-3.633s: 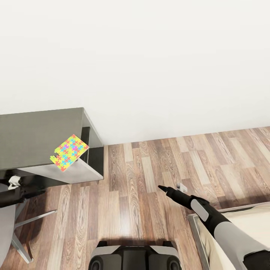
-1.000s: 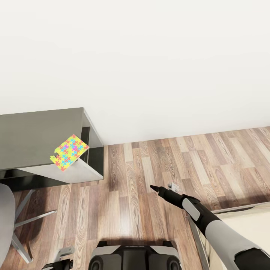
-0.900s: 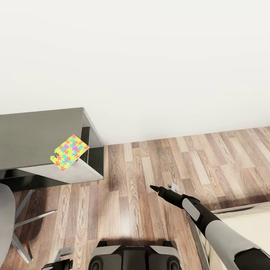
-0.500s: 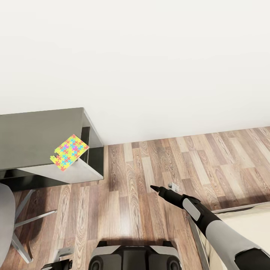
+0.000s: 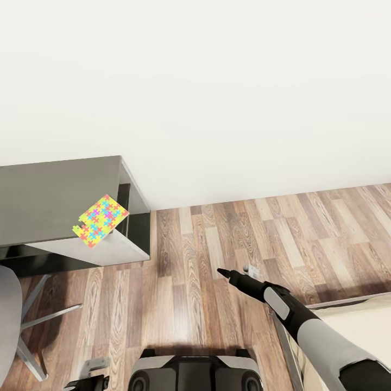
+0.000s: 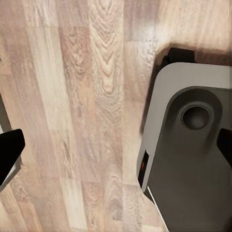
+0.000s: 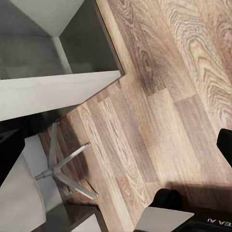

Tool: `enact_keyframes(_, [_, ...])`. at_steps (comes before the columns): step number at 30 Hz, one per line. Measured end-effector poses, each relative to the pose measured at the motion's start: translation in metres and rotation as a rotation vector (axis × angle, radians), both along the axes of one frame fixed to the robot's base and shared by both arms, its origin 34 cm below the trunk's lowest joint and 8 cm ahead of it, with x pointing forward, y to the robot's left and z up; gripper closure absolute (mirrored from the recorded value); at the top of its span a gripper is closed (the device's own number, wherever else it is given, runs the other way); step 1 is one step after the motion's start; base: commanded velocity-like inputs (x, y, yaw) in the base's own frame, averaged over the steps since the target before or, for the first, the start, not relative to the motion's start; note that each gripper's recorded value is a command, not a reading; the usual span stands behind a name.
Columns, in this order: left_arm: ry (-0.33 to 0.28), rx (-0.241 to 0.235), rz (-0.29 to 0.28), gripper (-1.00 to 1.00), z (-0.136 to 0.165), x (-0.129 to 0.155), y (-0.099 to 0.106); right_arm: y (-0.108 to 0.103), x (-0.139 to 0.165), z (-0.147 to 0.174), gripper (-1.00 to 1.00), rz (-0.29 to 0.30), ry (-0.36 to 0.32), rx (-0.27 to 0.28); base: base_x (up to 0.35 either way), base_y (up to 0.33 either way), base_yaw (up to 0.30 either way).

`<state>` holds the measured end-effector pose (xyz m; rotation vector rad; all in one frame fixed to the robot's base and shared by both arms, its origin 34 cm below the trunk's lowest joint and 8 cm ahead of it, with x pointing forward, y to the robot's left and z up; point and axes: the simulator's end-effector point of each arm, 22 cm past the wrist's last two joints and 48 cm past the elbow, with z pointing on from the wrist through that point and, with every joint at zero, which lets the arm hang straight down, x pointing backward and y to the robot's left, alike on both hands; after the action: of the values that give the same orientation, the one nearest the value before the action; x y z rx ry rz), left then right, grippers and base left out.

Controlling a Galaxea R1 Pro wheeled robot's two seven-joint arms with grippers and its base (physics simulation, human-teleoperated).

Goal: Put all the toys in the child's room - the three board games (two on the bed and one on the table), the two jigsaw puzzles on the table, and the tennis ball on the table - inside the toy box on the table in the child's room.

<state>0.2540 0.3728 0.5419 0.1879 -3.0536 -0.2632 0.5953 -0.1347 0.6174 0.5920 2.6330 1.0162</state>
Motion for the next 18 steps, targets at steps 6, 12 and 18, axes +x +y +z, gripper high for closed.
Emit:
enact_keyframes(6, [0.001, -0.008, 0.001, -1.00, -0.0002, -0.0003, -0.0012, 0.0009, 0.0003, 0.0003, -1.00, 0.000, -0.001, 0.001, 0.012, 0.110, 0.000])
enact_keyframes(12, [0.000, -0.010, 0.000, -1.00, -0.0003, -0.0001, -0.0017, 0.0023, -0.0005, 0.0002, -1.00, 0.000, 0.000, 0.002, 0.030, 0.075, 0.033])
enact_keyframes(18, [0.000, -0.009, 0.000, -1.00, 0.0000, 0.0000, -0.0017, 0.0025, -0.0004, 0.0006, -1.00, 0.001, 0.000, 0.002, 0.015, 0.001, 0.207])
